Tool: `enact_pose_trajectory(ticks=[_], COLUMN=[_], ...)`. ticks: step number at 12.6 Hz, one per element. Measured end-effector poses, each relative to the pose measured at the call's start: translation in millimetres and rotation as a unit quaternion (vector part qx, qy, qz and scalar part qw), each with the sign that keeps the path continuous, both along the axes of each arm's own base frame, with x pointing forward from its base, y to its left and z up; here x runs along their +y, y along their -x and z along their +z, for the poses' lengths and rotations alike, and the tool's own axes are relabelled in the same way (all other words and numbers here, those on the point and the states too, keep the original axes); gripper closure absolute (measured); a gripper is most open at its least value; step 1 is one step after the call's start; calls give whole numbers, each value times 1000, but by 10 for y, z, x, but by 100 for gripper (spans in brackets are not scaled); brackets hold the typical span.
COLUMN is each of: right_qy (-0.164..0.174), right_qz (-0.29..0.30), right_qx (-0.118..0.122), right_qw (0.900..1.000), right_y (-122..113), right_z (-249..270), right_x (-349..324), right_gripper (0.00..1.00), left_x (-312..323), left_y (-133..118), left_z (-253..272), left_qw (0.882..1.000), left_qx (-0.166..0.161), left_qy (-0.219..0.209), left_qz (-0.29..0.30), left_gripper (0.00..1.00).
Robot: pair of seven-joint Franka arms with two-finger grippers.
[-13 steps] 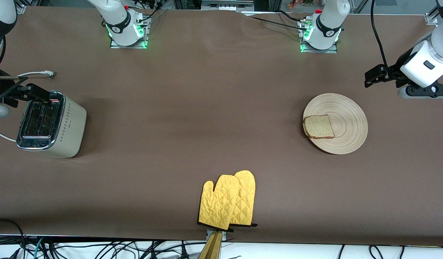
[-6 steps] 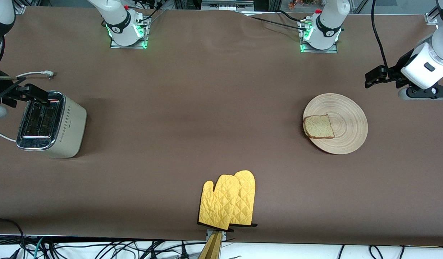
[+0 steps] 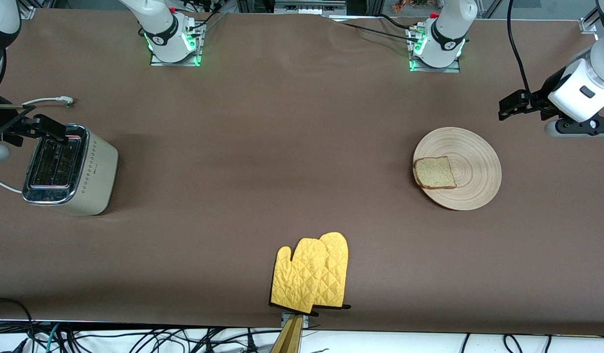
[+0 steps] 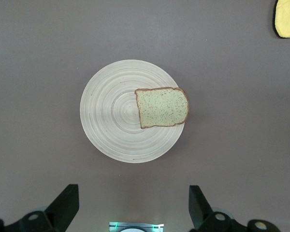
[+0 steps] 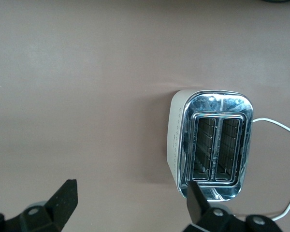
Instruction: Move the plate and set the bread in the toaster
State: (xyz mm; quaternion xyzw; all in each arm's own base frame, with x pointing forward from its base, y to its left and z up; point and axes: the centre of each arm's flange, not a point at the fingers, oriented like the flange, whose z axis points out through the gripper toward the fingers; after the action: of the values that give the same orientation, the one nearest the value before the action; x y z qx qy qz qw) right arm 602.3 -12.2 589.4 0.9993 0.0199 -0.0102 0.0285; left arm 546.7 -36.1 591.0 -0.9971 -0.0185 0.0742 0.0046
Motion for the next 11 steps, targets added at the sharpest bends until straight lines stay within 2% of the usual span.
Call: enact_pose_trajectory(ticks=[11], right_qy=[0], right_qz=[0], right_qx=[0], right_qw=[1000], right_y=[-1], right_z=[-2], right_x=[-3], right_gripper=[0], left_x=[13], left_y=[-2], left_z=[-25], left_qw=[1000], left_qx=[3], left_qy=[0], left_qz=[1], left_gripper=[0])
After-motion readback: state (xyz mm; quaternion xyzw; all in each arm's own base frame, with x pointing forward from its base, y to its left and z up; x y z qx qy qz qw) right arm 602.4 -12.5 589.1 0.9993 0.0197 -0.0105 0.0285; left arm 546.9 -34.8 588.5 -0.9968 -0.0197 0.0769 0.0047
